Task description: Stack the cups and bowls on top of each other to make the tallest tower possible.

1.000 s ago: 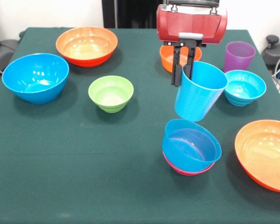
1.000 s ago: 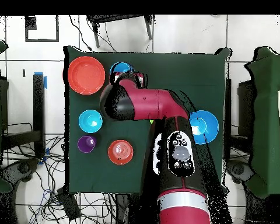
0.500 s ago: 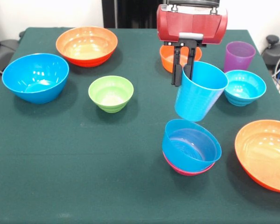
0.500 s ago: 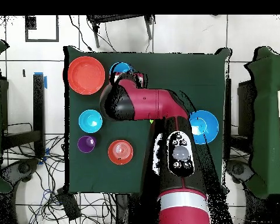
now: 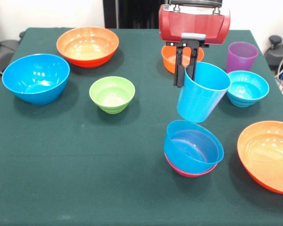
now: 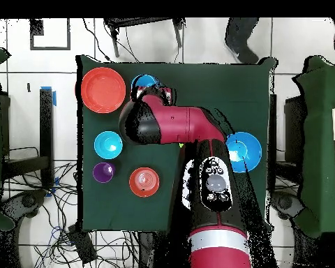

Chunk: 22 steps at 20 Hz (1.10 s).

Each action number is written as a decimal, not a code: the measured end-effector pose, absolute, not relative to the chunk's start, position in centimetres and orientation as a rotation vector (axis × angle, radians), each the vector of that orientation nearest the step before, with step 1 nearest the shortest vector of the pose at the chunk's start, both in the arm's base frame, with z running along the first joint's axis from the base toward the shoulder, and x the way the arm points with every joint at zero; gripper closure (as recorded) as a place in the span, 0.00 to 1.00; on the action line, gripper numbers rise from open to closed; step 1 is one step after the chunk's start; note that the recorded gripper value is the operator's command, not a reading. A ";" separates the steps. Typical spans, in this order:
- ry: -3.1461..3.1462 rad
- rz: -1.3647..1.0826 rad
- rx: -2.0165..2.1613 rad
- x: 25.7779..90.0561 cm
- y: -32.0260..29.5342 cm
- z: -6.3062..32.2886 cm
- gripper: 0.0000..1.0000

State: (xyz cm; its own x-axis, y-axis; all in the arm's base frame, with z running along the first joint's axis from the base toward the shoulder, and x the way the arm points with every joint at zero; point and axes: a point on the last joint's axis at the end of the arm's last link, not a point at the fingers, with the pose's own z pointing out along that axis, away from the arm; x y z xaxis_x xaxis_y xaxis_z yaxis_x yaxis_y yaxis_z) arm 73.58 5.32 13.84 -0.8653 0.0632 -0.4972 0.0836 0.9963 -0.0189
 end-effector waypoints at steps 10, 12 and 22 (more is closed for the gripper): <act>2.618 -0.053 0.100 73.7 5.5 13.9 1.00; 2.615 -0.054 0.099 73.8 5.5 14.0 1.00; 2.592 -0.054 0.092 75.0 5.8 14.3 1.00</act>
